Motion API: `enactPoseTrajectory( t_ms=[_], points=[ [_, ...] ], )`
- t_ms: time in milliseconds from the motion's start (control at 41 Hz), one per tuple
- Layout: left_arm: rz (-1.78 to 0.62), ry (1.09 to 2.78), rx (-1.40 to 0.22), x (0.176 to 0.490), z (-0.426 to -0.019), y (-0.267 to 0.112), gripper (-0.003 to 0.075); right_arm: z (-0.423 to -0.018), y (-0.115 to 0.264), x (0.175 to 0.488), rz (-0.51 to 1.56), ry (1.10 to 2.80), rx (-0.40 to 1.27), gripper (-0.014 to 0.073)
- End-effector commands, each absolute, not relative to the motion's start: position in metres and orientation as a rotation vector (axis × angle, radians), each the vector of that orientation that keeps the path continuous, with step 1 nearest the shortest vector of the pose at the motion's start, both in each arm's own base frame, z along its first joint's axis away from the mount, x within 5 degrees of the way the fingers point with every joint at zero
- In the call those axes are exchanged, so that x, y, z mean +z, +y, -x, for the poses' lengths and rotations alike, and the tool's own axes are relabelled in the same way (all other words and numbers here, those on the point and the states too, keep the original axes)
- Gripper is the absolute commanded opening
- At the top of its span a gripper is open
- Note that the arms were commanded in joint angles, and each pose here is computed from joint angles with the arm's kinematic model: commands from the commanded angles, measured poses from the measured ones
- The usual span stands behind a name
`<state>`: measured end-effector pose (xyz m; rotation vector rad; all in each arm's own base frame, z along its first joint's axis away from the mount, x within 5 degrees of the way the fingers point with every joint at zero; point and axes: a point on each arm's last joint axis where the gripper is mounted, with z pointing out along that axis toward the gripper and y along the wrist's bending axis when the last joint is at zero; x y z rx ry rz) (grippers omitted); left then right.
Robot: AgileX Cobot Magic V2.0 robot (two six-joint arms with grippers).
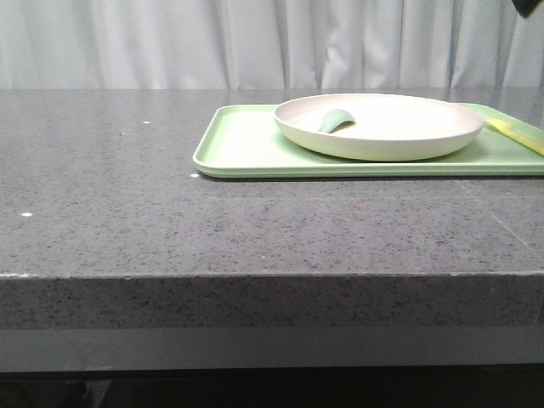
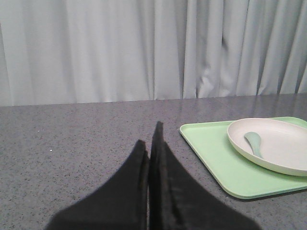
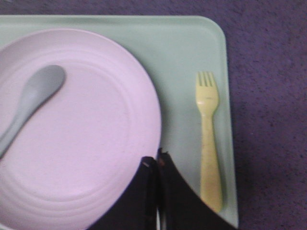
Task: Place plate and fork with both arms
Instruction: 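Open the right gripper and raise it off the fork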
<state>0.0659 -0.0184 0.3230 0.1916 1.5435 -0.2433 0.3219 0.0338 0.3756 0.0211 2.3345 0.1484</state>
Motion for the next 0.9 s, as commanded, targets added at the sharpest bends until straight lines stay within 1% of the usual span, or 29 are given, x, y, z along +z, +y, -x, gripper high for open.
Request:
enactPoseTrajectory(
  t_ms=[0, 171, 390, 560, 731, 877],
  points=[
    [-0.174, 1.441, -0.264, 0.339, -0.065, -0.018, -0.0018, -0.289, 0.036, 0.407, 0.012, 2.115, 0.168, -0.0067],
    [-0.174, 1.441, -0.264, 0.339, -0.065, -0.018, -0.0018, -0.232, 0.031, 0.399, 0.017, 2.022, 0.178, -0.0067],
    [-0.174, 1.441, -0.264, 0.339, -0.065, -0.018, -0.0018, -0.151, 0.020, 0.368, 0.015, 1.843, 0.186, -0.0067],
    [-0.174, 1.441, -0.264, 0.339, -0.065, -0.018, -0.0018, -0.097, 0.013, 0.343, 0.012, 1.679, 0.195, -0.0067],
    [-0.174, 1.441, -0.264, 0.339, -0.065, -0.018, -0.0018, -0.060, 0.008, 0.321, 0.009, 1.524, 0.204, -0.0067],
    [-0.174, 1.441, -0.264, 0.339, -0.065, -0.018, -0.0018, -0.046, 0.007, 0.311, 0.009, 1.459, 0.208, -0.0067]
  ],
)
